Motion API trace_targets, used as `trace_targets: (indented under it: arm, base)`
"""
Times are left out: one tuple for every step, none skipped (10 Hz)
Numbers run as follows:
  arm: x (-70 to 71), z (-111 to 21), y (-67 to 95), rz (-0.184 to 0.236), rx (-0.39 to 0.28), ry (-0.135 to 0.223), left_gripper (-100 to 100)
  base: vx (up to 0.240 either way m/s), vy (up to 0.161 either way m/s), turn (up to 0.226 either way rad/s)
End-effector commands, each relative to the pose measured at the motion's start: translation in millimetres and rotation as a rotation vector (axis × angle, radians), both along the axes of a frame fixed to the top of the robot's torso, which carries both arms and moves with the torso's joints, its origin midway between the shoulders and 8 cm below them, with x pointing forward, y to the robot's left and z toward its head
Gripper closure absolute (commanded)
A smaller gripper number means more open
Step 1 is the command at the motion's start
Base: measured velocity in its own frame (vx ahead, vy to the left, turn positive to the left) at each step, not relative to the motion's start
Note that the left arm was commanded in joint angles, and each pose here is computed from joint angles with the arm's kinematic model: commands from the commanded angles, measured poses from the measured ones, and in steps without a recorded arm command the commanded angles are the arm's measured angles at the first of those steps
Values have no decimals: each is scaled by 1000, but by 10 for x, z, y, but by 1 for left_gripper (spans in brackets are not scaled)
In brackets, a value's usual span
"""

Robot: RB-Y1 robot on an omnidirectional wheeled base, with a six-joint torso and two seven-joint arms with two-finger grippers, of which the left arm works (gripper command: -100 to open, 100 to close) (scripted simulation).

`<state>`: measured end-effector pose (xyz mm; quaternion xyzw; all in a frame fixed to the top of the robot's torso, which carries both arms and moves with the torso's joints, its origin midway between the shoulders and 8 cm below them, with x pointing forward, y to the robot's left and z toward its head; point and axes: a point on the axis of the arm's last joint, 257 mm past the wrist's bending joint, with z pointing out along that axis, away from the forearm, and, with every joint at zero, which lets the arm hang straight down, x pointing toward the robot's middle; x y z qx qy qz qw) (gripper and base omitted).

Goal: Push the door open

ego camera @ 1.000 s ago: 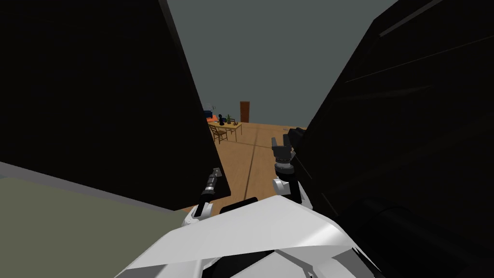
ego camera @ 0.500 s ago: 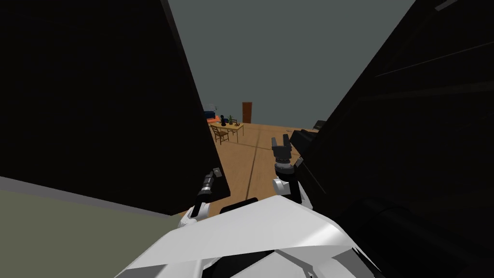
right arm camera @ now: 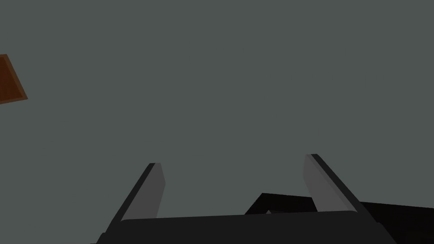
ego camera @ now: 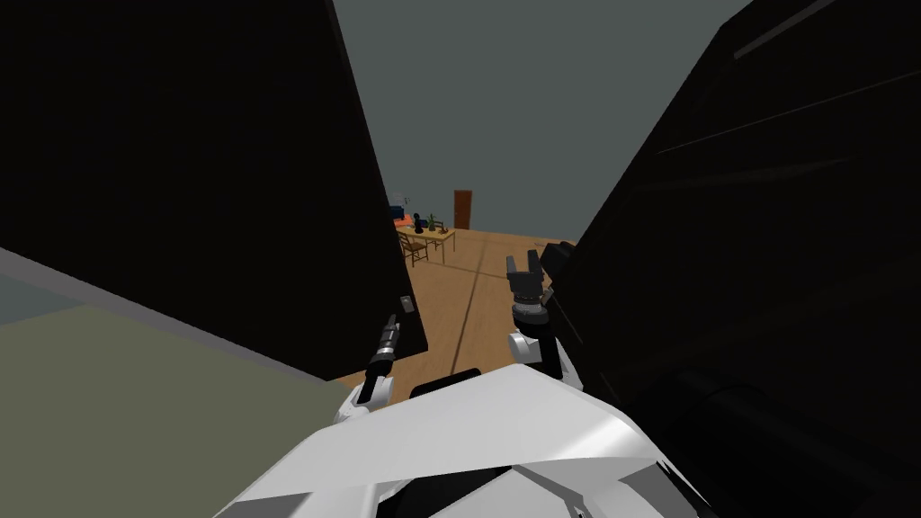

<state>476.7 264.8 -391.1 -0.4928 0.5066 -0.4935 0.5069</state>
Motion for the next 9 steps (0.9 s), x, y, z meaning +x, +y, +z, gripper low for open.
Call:
trace_targets:
  arm:
    - [10, -2, -42, 0, -13, 1, -100]
    - [14, -3, -84, 0, -25, 1, -100]
    - [8, 1, -58, 0, -18, 1, -100]
    - [-1, 0, -18, 5, -13, -1, -100]
    - [-3, 1, -9, 6, -12, -1, -100]
    - [-8, 2, 9, 8, -9, -3, -100]
    - [-13, 3, 24, 11, -8, -4, -100]
    - [-19, 4, 36, 13, -7, -6, -100]
    - [-28, 3, 45, 17, -7, -8, -100]
  base:
    - [-241, -69, 38]
    - [-261, -58, 39]
    - [-120, -30, 8]
    - [103, -7, -31]
    - [166, -6, -21]
    - [169, -25, -19]
    - [227, 1, -18]
    - [232, 21, -29]
    - [206, 10, -34]
